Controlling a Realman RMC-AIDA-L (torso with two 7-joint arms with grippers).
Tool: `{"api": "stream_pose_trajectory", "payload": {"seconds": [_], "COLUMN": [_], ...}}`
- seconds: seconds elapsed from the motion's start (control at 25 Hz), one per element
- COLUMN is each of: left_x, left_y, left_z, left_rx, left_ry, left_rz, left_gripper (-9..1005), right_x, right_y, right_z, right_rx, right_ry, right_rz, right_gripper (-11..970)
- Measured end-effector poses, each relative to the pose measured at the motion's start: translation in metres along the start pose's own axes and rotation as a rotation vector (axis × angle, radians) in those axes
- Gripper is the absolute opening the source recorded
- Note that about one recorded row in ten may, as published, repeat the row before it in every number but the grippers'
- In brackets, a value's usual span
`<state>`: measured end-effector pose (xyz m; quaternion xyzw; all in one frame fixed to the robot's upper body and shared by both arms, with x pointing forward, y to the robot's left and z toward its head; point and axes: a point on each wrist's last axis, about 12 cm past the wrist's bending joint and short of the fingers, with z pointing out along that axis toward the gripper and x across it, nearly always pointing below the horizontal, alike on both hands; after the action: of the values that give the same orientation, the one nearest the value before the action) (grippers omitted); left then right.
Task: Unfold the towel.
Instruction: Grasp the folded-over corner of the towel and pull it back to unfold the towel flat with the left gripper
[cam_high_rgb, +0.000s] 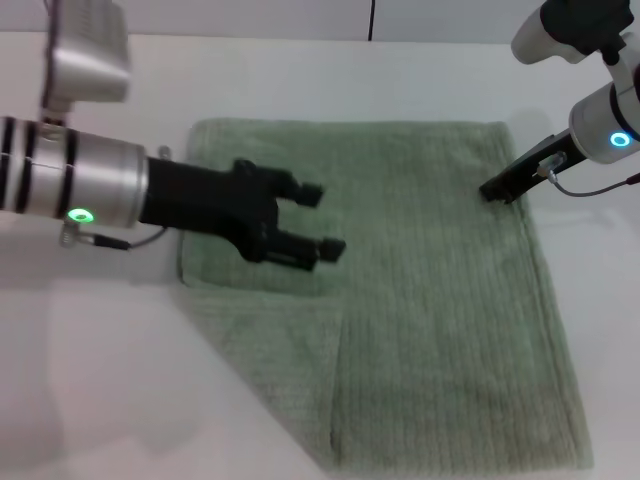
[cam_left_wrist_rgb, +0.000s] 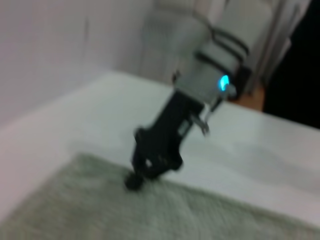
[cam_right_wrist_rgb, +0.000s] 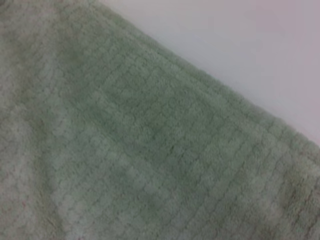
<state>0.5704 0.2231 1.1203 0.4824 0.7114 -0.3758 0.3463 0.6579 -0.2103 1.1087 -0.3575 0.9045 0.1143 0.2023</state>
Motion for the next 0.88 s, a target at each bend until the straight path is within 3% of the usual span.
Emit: {"api": "stream_pose_trajectory", "payload": {"seconds": [0.2, 0.88], "left_x": [0.003, 0.02], "left_y": [-0.005, -0.007], "left_z": [0.019, 0.042], "left_rx": [0.035, 0.042], "left_ry": [0.07, 0.162], "left_rz": [0.011, -0.005], "left_gripper": [799, 799], "right_x": [0.0, -0.002], "right_y": [0.0, -0.001], "right_z": [0.0, -0.001], "right_rx": [0.002, 0.008], "right_ry": [-0.002, -0.004], "right_rz": [0.0, -0.005], "right_gripper": [1, 2]}}
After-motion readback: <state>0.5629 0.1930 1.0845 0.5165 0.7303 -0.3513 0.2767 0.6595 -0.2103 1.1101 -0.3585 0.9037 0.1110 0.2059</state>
